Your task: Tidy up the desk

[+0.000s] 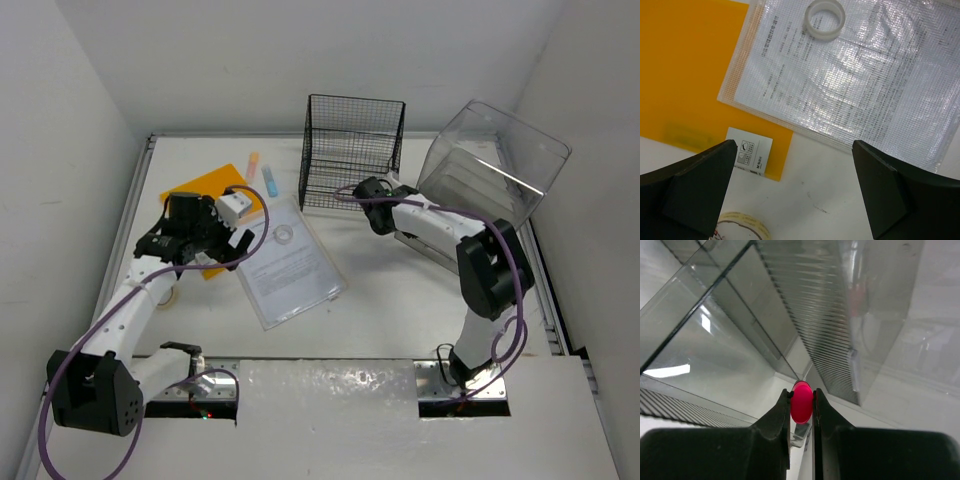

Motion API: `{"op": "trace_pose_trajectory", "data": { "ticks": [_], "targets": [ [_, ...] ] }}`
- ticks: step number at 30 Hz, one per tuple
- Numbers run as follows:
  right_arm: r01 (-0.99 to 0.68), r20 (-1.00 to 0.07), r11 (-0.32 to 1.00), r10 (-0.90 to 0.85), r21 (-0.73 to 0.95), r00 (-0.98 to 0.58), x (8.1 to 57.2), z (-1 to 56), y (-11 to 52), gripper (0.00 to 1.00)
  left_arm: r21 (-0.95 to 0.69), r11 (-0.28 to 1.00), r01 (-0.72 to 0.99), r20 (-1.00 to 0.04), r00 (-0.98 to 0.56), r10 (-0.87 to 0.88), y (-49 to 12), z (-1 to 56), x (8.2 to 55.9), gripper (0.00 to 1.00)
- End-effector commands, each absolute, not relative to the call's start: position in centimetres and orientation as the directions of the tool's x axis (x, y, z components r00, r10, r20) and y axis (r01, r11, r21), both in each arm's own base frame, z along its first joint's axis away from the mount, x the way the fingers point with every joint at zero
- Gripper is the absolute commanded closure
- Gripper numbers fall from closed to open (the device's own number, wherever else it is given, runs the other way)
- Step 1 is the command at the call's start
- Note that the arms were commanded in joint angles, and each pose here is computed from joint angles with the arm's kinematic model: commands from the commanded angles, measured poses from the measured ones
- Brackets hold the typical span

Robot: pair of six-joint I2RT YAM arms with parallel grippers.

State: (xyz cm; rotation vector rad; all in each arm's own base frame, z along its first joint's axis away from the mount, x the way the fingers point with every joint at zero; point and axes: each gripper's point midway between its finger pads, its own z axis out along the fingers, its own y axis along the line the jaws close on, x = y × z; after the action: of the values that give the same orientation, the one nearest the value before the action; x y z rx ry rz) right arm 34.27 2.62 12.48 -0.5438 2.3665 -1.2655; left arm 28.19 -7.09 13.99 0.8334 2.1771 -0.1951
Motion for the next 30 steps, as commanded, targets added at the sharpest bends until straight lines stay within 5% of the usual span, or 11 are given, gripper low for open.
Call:
{"op": "trace_pose_trajectory", "data": {
  "ticks": [1, 16, 24, 30],
  "targets": [
    [-0.143, -0.168, 0.515, -0.509, -0.845, -0.844, 35.2, 12.9, 2.8, 0.99, 0.152, 0.787, 0.598, -0.734, -0.465, 0.495, -6.5, 14.3, 28.9, 0.00],
    [-0.163, -0.175, 0.551, -0.510, -0.819, -0.842, 35.6, 11.8, 3.4, 0.84, 0.143, 0.789, 0.598, -0.716, -0.488, 0.499, -6.3, 13.4, 29.0, 0.00],
    [-0.178, -0.188, 0.585, -0.511, -0.791, -0.839, 35.5, 11.4, 3.9, 0.62, 0.145, 0.793, 0.592, -0.715, -0.491, 0.498, -6.2, 13.4, 29.1, 0.00],
    [-0.155, -0.244, 0.625, -0.505, -0.765, -0.828, 35.5, 12.5, 4.3, 0.58, 0.146, 0.800, 0.582, -0.716, -0.496, 0.491, -5.9, 13.5, 29.4, 0.00]
  ]
}}
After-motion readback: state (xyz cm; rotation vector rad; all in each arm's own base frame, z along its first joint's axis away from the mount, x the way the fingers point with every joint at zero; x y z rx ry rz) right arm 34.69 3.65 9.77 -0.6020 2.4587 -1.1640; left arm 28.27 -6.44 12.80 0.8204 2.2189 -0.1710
